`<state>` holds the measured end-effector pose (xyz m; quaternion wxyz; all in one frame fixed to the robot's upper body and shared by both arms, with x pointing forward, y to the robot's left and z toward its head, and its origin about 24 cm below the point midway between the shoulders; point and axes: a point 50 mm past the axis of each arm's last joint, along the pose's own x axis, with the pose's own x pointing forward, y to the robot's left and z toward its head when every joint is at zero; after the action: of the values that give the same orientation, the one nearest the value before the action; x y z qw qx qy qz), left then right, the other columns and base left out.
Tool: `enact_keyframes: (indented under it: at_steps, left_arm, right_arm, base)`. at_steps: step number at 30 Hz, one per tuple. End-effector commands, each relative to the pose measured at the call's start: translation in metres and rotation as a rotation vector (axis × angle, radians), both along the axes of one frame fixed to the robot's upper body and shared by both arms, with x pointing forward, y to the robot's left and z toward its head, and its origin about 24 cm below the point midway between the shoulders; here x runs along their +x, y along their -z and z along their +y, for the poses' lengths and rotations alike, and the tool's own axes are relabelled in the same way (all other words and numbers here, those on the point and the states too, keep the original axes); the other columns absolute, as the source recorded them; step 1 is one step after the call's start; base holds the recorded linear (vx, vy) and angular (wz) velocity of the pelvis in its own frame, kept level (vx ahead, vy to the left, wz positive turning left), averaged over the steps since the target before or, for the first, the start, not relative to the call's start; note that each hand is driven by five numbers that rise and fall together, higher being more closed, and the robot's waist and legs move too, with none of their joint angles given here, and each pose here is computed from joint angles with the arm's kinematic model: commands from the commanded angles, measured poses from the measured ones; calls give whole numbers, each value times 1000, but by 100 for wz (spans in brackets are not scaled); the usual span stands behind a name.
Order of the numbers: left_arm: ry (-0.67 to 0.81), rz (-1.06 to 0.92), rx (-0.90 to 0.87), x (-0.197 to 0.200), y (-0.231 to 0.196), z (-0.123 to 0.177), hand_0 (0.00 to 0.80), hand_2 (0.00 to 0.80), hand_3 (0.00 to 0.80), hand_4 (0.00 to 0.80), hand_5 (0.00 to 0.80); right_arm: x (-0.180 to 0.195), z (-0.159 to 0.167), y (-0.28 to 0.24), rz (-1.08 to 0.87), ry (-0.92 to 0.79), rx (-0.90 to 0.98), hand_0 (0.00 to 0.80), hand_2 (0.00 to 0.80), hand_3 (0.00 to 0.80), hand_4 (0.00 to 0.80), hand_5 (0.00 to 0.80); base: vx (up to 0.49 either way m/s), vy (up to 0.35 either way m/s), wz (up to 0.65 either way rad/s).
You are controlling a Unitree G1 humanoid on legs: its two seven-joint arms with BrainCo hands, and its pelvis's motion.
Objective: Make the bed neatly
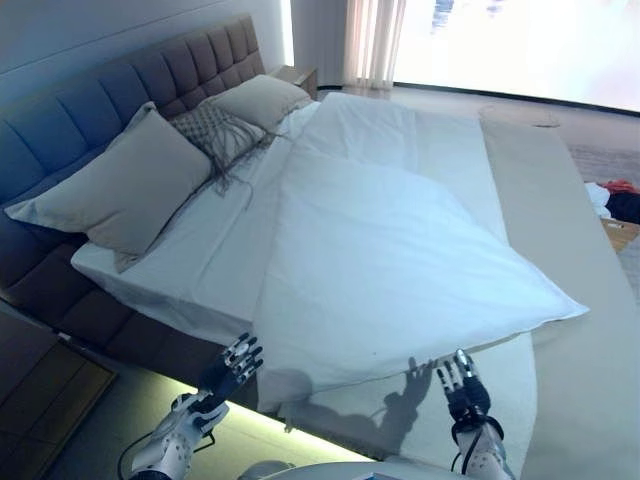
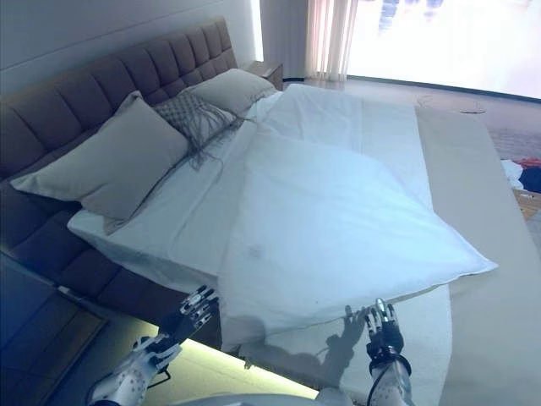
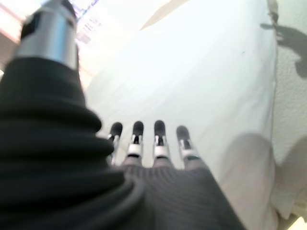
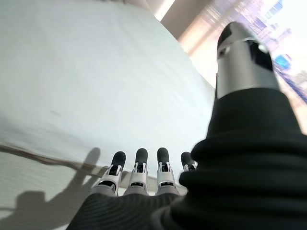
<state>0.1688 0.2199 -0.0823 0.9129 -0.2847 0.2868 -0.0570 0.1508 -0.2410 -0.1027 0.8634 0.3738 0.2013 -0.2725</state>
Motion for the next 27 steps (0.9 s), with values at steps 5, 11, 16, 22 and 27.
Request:
enact_keyframes:
  at_steps: [5,11,16,22,27]
  left_arm:
    - [-4,-160,19,34,-26,4,0,0,0,0,0]
    - [15,-151,32,27,-22,6,0,0,0,0,0]
    - [71,-171,-14,34,-24,-7,0,0,0,0,0]
    - [136,-146,19,31,-23,1,0,0,0,0,0]
    - [133,-307,56,66,-59,9,0,0,0,0,0]
  right_arm:
    - [12,-15,-7,-26,48,35,0,0,0,0,0]
    - [21,-9,-9,-43,37,180,0,0,0,0,0]
    - [25,-32,-8,-156,144,307,0,0,0,0,0]
    - [10,-63,-8,-181,245,291,0,0,0,0,0]
    - [43,-80,-29,-326,247,302,0,0,0,0,0]
  base:
    - [95,-216,7]
    - [65,-130,12]
    - [46,193,19]
    - [171,220,18]
    - [-174,-264,7]
